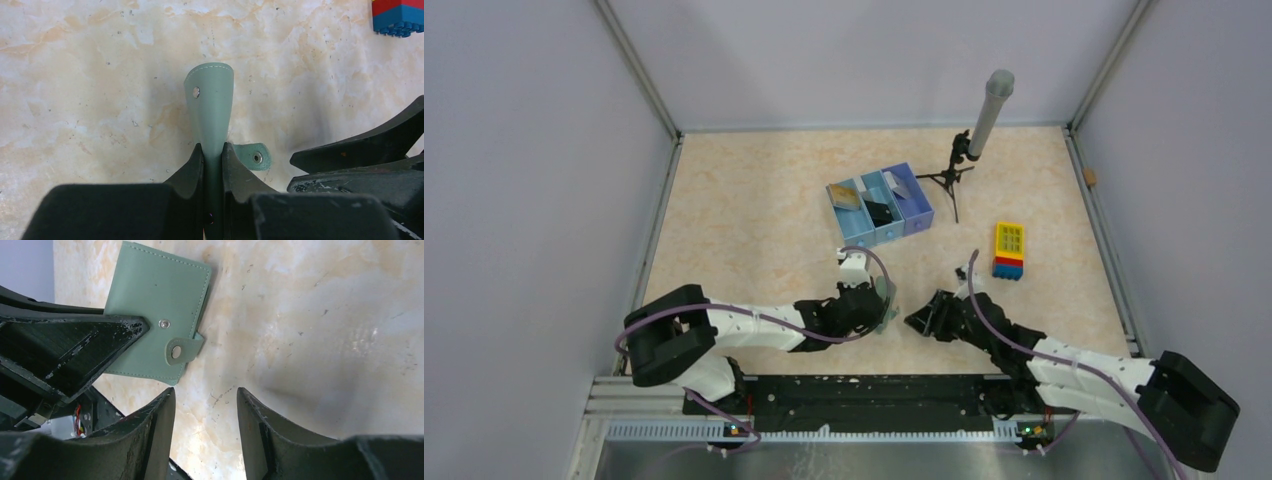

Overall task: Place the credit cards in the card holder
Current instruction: Close the card holder at the center of the board.

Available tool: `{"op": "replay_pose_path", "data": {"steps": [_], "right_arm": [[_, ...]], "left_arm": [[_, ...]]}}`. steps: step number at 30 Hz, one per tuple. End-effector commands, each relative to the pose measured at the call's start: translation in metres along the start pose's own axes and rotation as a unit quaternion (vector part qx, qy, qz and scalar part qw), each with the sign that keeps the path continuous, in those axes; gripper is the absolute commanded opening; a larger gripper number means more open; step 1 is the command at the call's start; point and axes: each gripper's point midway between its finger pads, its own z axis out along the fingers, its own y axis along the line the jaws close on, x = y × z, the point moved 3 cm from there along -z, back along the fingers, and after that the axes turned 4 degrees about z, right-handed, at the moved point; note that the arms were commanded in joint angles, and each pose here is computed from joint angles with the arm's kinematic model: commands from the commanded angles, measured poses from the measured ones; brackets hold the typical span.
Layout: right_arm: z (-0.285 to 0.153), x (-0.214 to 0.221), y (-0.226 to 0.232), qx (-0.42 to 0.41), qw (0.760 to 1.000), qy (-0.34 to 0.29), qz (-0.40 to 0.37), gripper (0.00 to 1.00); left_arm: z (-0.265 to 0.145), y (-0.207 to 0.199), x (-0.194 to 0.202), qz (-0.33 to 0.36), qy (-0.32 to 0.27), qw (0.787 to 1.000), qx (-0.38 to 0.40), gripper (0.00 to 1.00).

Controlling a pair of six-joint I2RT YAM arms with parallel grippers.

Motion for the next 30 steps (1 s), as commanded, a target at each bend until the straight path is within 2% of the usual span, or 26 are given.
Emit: {"op": "replay_pose_path", "data": {"steps": [1, 13, 17, 21, 30], "right_arm": [[0.007, -0.016, 0.04, -0.065, 0.998, -0.005, -0.009, 0.47], [0.025, -0.024, 0.056, -0.06, 0.998, 0.001, -0.024, 0.44], [0.031, -0.028, 0.046, -0.01, 1.0, -0.004, -0.026, 0.36], [0.033, -0.026, 0.043, -0.002, 1.0, 0.001, -0.021, 0.32], [0.037, -0.022, 0.041, 0.002, 1.0, 0.01, -0.02, 0.32]], "left_arm": [[-0.005, 0.042, 0.054, 0.07, 0.109, 0.99, -0.056, 0.0], [-0.004, 0.041, 0.056, 0.072, 0.112, 0.99, -0.054, 0.0], [-0.004, 0.041, 0.056, 0.072, 0.113, 0.99, -0.054, 0.0], [-0.005, 0.042, 0.056, 0.071, 0.112, 0.99, -0.055, 0.0], [-0.004, 0.042, 0.056, 0.071, 0.111, 0.99, -0.055, 0.0]]}}
